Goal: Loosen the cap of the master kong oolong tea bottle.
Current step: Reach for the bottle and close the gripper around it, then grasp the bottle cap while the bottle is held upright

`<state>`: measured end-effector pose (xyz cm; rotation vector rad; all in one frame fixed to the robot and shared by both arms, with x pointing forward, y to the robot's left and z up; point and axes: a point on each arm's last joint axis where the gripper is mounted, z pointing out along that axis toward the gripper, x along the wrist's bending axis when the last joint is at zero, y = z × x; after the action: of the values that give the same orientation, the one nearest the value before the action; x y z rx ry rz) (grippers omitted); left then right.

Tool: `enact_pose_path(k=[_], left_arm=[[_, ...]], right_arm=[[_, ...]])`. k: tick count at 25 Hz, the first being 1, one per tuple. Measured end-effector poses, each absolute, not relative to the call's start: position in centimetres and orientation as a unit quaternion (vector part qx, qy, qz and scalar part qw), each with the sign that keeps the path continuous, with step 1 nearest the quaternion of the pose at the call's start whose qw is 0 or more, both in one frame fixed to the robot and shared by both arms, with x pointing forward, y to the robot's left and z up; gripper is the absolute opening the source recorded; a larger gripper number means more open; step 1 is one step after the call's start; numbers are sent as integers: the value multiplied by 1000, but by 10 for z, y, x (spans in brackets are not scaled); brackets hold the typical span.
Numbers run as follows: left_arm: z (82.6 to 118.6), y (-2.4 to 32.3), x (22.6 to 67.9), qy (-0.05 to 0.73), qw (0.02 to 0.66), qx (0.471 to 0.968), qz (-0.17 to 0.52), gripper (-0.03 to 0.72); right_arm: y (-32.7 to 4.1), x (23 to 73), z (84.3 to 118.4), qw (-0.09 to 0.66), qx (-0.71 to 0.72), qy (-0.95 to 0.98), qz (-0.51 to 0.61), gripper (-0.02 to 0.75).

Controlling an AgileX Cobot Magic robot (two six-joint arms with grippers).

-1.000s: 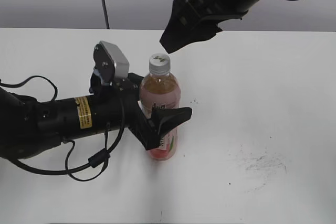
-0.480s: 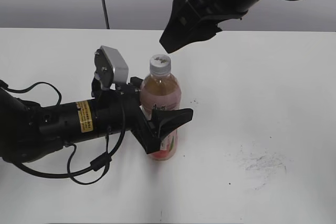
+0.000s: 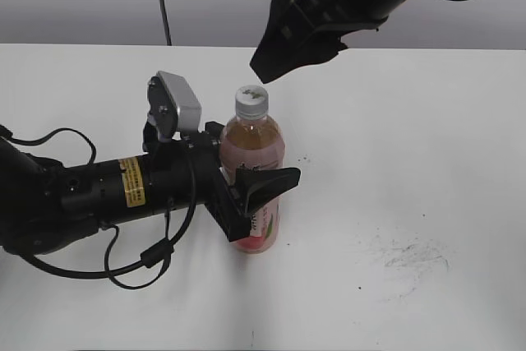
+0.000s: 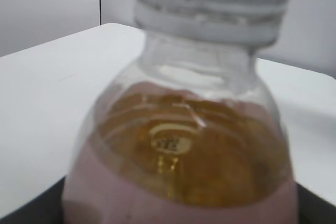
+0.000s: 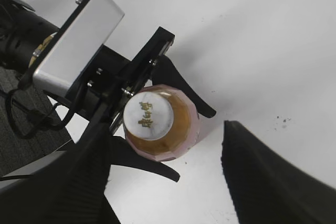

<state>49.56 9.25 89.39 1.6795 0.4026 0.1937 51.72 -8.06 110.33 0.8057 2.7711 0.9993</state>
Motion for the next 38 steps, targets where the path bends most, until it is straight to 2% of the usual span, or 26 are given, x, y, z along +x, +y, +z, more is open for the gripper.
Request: enact_pose_path(k=[6, 10, 14, 19, 22, 28, 34, 38], left_arm=[[894, 93, 496, 177, 646, 738, 86, 442], [894, 93, 496, 179, 646, 737, 87, 442], [894, 93, 496, 179, 646, 737, 87, 442], [894, 93, 496, 179, 646, 737, 87, 442], [894, 93, 496, 179, 646, 737, 87, 442], [894, 93, 496, 179, 646, 737, 87, 442], [894, 93, 496, 179, 646, 737, 87, 442], [894, 93, 496, 179, 646, 737, 87, 442]], right_arm=[[-81, 518, 1107, 36, 251, 917, 307, 404], [-75, 521, 1110, 15, 232, 934, 270, 377], [-58, 520, 1107, 11, 227, 945, 236, 379], [-28, 515, 1108, 43, 256, 945, 198, 453], [-18, 520, 1107, 38, 307, 929, 201, 462], [-12, 527, 1102, 25, 379, 903, 201, 456], [-12, 527, 1101, 20, 400, 894, 200, 449], [-13, 525, 1089, 8, 405, 896, 181, 448]])
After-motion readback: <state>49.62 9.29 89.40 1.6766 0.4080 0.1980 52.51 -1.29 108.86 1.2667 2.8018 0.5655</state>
